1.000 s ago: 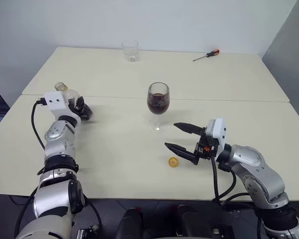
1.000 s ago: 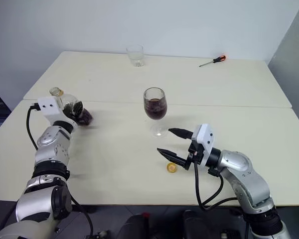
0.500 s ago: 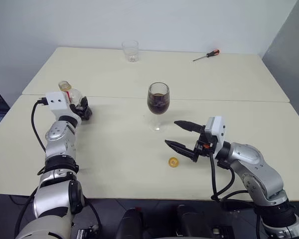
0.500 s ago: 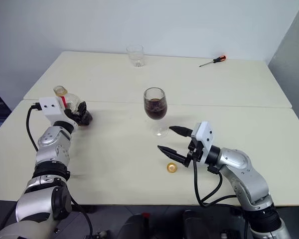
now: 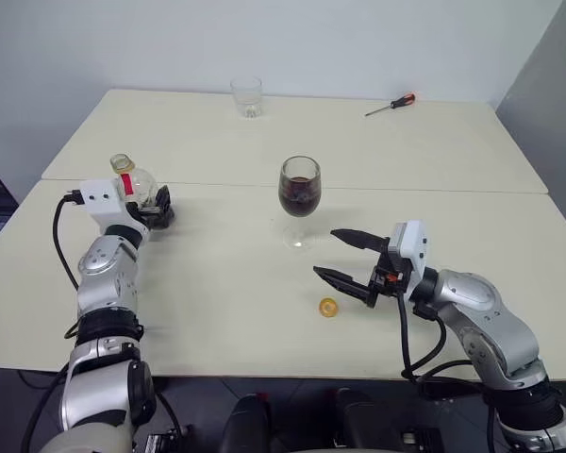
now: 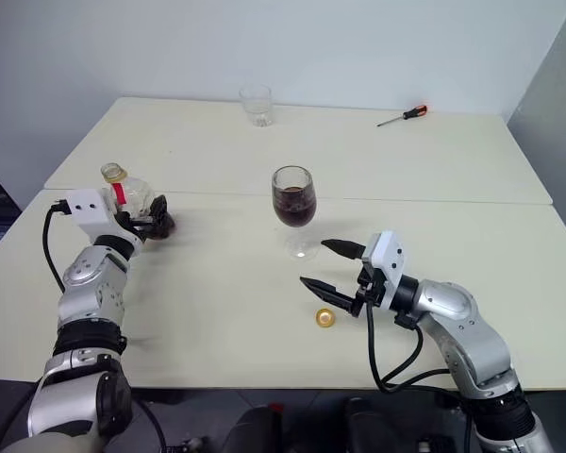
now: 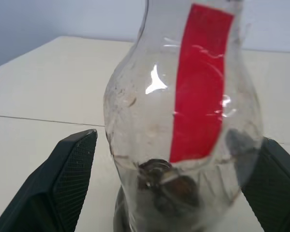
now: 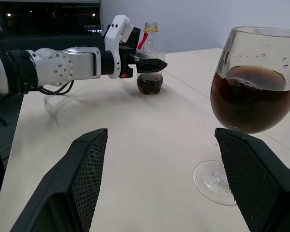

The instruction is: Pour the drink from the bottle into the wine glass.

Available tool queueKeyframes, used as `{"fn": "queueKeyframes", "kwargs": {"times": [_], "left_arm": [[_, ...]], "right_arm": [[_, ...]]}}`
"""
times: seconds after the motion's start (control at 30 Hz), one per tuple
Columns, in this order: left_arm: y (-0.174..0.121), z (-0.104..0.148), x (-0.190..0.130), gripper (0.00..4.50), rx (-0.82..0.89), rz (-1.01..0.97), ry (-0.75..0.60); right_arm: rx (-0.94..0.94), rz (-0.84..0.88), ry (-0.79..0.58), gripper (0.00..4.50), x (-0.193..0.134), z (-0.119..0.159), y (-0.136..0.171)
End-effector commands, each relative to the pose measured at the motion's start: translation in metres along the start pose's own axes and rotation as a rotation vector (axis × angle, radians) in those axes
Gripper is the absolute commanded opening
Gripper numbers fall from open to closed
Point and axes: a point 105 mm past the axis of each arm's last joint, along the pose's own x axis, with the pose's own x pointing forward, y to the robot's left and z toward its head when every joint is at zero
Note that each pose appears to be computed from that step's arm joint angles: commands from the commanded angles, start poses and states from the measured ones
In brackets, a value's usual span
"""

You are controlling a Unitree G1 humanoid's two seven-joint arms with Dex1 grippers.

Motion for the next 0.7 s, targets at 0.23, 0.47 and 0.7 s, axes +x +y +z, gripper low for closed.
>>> {"fn": "queueKeyframes", "kwargs": {"times": [0.23,0.47,0.7], "left_arm": [[-0.001,0.02,-0.031,4.49,-0.01,-0.007,-0.012],[-0.003,0.016,-0.066,4.49,-0.033,-0.024,0.048],[-0.031,0.017,-0.093,4.49,0.018,-0.106,0.099]], "right_arm": [[-0.045,-0.023,-0.02,3.79,-0.012,0.016,0.001],[-0.017,-0.132,0.017,3.79,-0.03,0.014,-0.004],[0.05,-0.555,0.053,3.79,-0.059,0.006,-0.044]]}}
